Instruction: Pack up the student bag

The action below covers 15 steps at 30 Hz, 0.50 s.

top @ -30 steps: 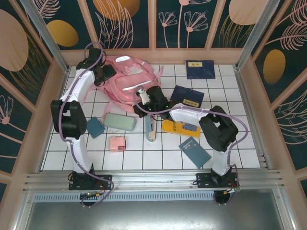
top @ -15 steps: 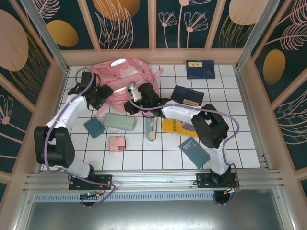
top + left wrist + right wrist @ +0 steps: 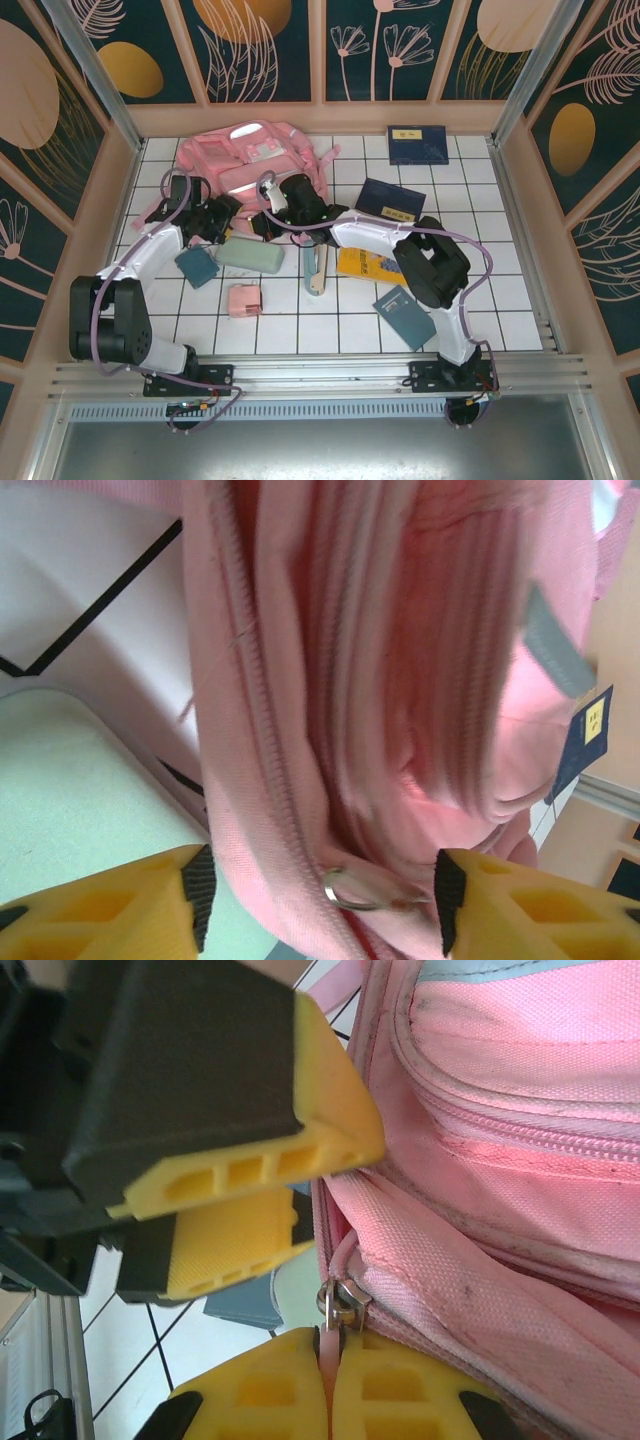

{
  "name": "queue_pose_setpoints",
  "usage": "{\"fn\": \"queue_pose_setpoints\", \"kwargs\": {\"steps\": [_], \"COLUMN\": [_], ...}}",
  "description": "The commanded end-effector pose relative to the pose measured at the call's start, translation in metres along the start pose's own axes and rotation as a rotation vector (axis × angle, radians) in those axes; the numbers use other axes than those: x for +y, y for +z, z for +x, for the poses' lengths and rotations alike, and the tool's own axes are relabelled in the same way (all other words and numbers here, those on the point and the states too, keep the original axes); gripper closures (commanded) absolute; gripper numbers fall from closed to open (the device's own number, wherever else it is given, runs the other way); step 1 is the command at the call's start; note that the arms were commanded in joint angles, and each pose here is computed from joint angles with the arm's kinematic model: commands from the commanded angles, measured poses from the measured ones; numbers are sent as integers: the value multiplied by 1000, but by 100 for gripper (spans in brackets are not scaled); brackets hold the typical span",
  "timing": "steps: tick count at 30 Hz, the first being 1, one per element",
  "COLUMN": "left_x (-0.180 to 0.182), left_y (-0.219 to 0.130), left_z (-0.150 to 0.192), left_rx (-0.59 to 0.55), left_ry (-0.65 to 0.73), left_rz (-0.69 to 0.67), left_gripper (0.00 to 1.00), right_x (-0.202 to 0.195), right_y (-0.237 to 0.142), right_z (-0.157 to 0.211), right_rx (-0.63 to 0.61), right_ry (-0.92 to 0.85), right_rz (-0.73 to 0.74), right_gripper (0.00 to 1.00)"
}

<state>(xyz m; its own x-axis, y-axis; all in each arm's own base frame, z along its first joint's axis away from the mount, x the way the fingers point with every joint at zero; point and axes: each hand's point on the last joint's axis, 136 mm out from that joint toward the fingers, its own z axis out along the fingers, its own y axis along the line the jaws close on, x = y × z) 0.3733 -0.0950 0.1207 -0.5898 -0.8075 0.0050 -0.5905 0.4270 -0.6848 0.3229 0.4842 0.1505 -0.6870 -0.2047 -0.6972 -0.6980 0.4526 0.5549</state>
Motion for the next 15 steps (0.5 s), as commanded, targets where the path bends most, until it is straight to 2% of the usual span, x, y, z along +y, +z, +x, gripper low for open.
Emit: {"fn": "queue_pose_setpoints", "kwargs": {"steps": [1, 4, 10, 13, 15], "left_x": [-5, -3, -12, -11, -11], "left_y": [9, 16, 6, 2, -1], "left_z": [3, 8, -3, -8, -11], "left_rx": [34, 62, 5, -10, -26], "left_ry": [-25, -48, 15, 31, 41], "left_rz": [45, 54, 38, 27, 24], "left_gripper": [45, 56, 89, 99, 100], "right_x": [35, 34, 21, 10, 1], "right_y": [-6, -6, -8, -17, -25], "right_z": [-24, -22, -5, 11, 19], "right_rx": [-66, -64, -11, 18, 28], "right_ry": [-54, -54, -92, -106, -101], "right_rz": [-91, -83, -20, 19, 42], "right_gripper": [100, 100, 100, 100, 100]}}
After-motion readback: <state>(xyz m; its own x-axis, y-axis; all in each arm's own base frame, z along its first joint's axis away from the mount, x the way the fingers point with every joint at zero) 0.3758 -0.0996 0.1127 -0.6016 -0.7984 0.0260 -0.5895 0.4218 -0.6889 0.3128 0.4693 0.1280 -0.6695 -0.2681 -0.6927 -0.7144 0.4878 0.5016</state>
